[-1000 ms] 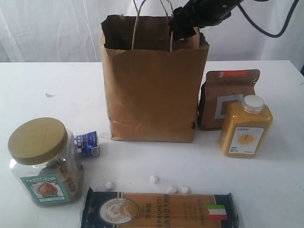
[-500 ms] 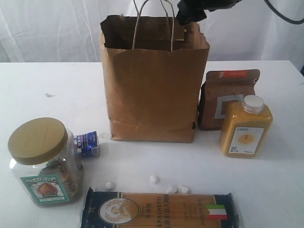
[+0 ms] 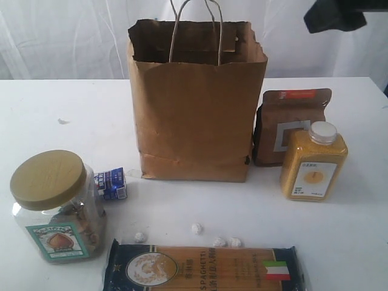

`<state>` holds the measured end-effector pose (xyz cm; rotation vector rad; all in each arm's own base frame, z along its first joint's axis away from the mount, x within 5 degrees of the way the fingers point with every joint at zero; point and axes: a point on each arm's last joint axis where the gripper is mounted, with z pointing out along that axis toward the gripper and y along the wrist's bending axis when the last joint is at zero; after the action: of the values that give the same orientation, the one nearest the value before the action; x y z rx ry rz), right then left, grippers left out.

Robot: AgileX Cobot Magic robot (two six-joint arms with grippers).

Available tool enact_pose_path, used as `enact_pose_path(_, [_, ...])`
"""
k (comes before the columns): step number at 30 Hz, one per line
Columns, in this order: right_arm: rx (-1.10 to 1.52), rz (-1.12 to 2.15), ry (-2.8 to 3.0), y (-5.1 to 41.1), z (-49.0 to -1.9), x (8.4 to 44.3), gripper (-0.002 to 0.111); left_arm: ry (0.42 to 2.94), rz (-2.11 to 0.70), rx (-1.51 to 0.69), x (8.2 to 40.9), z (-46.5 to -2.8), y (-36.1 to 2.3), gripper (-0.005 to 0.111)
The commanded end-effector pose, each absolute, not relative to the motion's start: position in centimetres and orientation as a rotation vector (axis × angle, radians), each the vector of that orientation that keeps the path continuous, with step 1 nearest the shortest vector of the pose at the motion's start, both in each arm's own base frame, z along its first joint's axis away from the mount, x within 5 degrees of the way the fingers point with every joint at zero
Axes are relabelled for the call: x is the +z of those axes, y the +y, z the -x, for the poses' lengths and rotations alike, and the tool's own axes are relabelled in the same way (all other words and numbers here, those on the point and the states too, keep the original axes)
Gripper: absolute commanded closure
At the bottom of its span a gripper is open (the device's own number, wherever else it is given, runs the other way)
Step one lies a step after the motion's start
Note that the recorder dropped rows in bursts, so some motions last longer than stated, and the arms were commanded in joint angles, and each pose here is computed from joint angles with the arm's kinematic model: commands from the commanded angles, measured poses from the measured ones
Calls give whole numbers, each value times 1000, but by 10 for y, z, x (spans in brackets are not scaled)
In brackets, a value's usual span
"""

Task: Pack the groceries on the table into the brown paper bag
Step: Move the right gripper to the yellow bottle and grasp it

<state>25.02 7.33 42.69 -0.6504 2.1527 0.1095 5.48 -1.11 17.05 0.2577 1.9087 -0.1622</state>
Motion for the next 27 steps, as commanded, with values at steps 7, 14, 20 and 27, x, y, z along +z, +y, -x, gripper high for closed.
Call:
enact_pose_path(7, [96, 598, 2405, 49, -208, 352, 40, 1914, -259, -159, 168, -55, -11, 107])
enact_pose_path(14, [26, 696, 2401, 44, -210, 314, 40, 1914, -259, -159, 168, -55, -11, 107])
enact_pose_path(20, [-96, 940, 2265, 42, -214, 315, 40, 1914, -259, -159, 168, -55, -11, 107])
enact_pose_path(27, [-147, 961, 2268, 31, -234, 309, 40, 1914, -259, -159, 168, -55, -11, 107])
